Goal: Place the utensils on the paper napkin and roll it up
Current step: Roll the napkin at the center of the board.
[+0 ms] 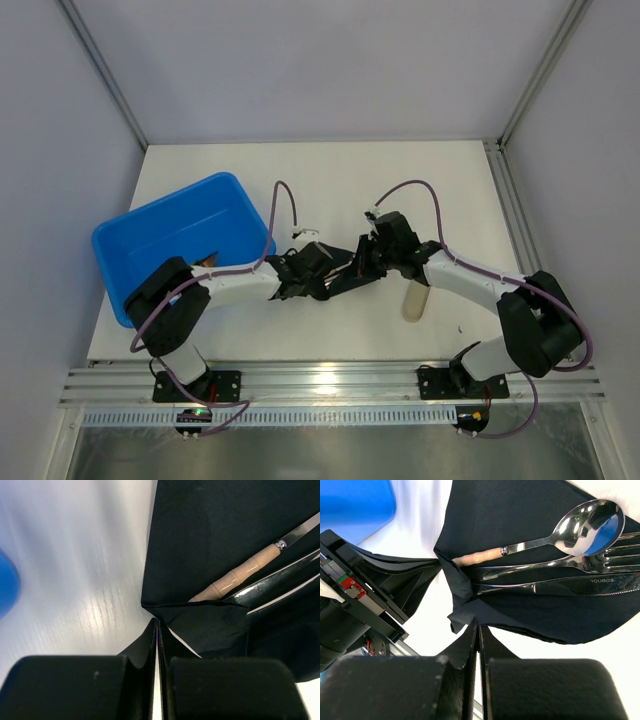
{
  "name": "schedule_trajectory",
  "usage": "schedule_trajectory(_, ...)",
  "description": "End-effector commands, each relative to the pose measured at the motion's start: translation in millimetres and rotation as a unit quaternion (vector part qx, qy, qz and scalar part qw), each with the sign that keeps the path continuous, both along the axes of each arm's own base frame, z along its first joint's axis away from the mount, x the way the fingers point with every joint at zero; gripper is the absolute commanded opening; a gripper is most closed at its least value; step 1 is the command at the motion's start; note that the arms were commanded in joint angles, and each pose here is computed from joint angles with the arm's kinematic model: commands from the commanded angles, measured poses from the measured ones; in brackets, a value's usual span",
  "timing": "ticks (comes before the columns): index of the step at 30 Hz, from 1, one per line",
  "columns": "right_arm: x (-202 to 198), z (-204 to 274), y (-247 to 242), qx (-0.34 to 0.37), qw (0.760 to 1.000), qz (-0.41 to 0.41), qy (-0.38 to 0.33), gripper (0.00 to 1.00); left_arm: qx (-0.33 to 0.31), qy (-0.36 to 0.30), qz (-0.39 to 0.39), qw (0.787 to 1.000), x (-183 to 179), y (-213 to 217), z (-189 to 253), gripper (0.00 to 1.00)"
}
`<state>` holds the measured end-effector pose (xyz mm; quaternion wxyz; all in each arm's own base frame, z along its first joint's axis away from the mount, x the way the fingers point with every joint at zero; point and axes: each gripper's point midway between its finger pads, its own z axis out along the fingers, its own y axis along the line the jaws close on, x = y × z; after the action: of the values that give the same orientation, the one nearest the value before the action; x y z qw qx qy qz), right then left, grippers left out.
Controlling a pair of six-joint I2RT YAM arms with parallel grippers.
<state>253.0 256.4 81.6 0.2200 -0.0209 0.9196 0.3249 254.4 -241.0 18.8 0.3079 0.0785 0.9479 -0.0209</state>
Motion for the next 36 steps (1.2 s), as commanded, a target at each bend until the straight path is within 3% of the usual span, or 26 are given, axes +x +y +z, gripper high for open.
schedule_trajectory(1, 5.5, 17.1, 3.8, 0.019, 0.999, -0.001, -0.027, 0.04, -0.019, -0.031, -0.004, 0.999, 19.3, -16.2, 15.1, 0.0)
schedule_trajectory(21, 10.3, 16.8, 4.4, 0.014, 0.999, -0.003, -0.029, 0.04, -0.051, -0.045, -0.019, 0.998, 29.0, -35.4, 24.0, 0.0)
schedule_trajectory(36, 38.7, 29.7, 22.3, 0.018, 0.999, -0.003, -0.041, 0.04, -0.06, -0.043, -0.025, 0.997, 29.5, -41.0, 18.8, 0.0)
